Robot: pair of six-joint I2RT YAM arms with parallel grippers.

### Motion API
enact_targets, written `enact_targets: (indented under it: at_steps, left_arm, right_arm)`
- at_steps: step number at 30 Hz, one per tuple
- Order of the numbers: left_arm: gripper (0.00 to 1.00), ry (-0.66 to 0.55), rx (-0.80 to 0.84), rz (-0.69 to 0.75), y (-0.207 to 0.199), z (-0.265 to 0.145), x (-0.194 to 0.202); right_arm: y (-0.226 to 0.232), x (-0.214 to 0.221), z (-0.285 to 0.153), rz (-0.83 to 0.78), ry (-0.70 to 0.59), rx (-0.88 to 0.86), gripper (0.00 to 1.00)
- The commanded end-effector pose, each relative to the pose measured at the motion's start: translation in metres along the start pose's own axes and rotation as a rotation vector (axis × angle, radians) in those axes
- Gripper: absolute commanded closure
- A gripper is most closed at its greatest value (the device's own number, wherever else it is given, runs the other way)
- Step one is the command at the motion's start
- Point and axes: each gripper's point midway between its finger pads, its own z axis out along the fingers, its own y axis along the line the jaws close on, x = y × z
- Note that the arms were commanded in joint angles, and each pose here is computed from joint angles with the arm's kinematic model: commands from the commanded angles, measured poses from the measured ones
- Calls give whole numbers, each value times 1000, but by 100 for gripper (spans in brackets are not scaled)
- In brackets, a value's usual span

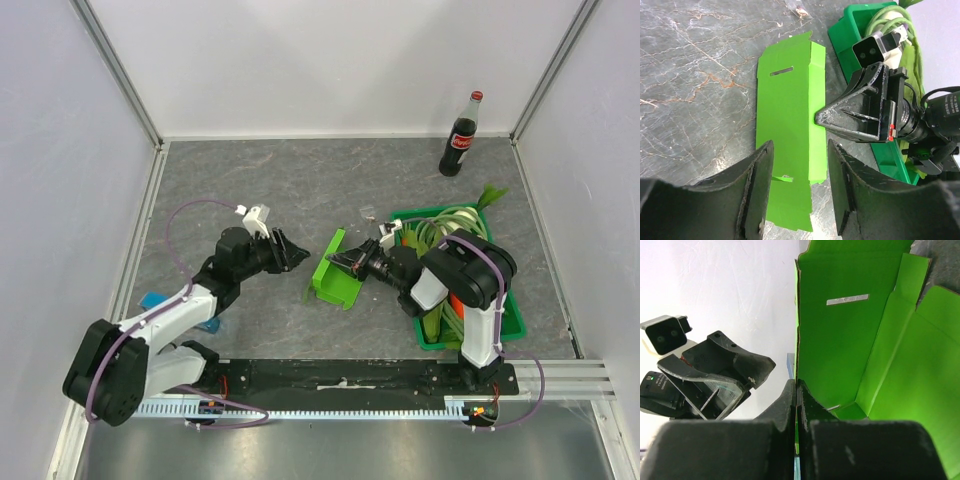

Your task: Fold the paper box

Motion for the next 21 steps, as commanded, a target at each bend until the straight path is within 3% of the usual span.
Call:
enact_targets:
  at_steps: [1, 8, 11, 12, 14, 16, 21]
  left_arm:
    - [46, -113, 9, 93, -8, -6, -18]
    - [51, -177, 55, 122, -10, -25, -11]
    - [60, -131, -109, 59, 19, -23, -4]
    - [60, -155, -200, 37, 31, -23, -13]
    - [60, -93, -308, 22, 52, -22, -2]
    - [60, -85, -340, 21, 58, -21, 0]
    - [58, -70, -219, 69, 42, -14, 15]
  right_arm:
    - [-11, -3, -6, -71, -27, -38, 100]
    - [-1, -21, 14, -16, -103, -69, 100]
    - [2, -26, 26, -15, -105, -42, 100]
    - [2, -27, 29, -34, -109, -34, 100]
    - [6, -28, 33, -52, -112, -46, 100]
    - [0, -27, 32, -49, -108, -35, 100]
    - [-16, -23, 22, -58, -113, -21, 100]
